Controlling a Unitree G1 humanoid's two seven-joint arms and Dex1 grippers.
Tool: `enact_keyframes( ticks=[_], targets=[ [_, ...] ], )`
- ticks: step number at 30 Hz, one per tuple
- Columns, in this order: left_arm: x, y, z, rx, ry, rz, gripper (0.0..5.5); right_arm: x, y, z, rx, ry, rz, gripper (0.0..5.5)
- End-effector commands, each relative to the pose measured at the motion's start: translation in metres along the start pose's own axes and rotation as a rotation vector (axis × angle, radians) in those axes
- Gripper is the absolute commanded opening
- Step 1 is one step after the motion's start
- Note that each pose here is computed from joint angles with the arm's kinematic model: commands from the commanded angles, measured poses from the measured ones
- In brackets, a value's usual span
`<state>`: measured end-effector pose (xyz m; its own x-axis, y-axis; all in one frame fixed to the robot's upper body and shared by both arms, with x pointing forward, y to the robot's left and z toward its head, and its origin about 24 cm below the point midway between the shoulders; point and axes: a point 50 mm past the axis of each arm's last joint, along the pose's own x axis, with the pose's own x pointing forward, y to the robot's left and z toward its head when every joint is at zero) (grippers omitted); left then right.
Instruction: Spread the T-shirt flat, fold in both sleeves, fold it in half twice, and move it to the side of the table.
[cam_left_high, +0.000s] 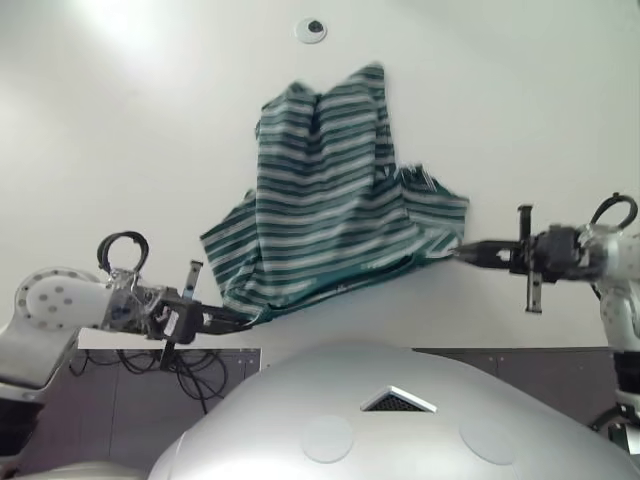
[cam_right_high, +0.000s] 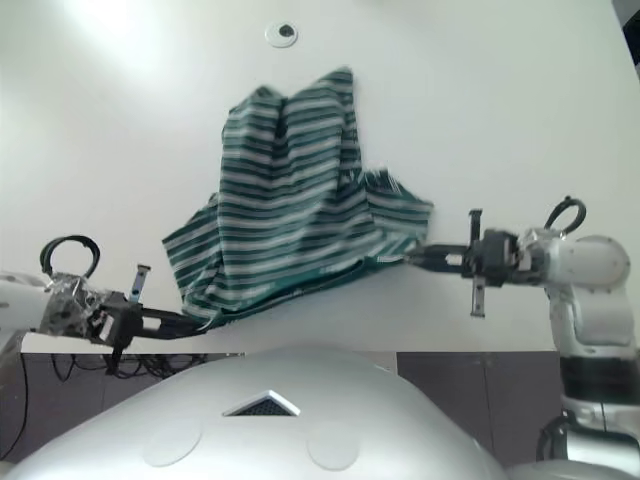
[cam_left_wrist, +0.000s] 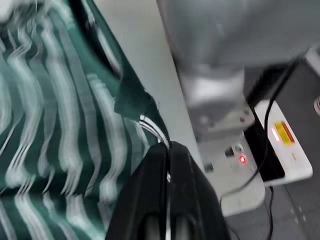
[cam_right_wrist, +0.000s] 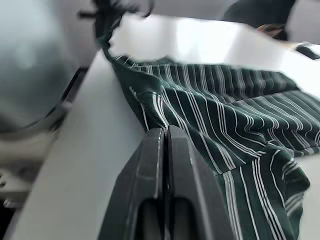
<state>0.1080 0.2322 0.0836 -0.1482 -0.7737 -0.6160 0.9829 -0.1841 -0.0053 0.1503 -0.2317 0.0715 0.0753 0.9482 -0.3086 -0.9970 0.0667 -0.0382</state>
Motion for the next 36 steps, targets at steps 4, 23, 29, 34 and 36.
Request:
enact_keyframes(
  ticks=[4,23,29,34,36],
  targets=[
    [-0.002,-0.001,0.011,0.126,0.177,0.036,0.01,0.001,0.019,0.000,-0.003,0.146,0.069,0.00],
    [0.006,-0.012,0.029,0.113,0.146,0.011,0.01,-0.002,0.054,0.010,0.111,0.217,0.180,0.00],
    [0.009,-0.022,0.032,0.039,0.107,-0.033,0.79,-0.011,0.052,0.018,0.152,0.208,0.183,0.89],
    [0.000,-0.028,0.041,0.005,0.074,-0.100,1.39,-0.031,0.046,0.019,0.162,0.248,0.163,1.57],
    [-0.008,-0.021,0.045,0.015,0.051,-0.068,1.68,-0.037,0.040,0.020,0.140,0.252,0.132,1.91]
  ],
)
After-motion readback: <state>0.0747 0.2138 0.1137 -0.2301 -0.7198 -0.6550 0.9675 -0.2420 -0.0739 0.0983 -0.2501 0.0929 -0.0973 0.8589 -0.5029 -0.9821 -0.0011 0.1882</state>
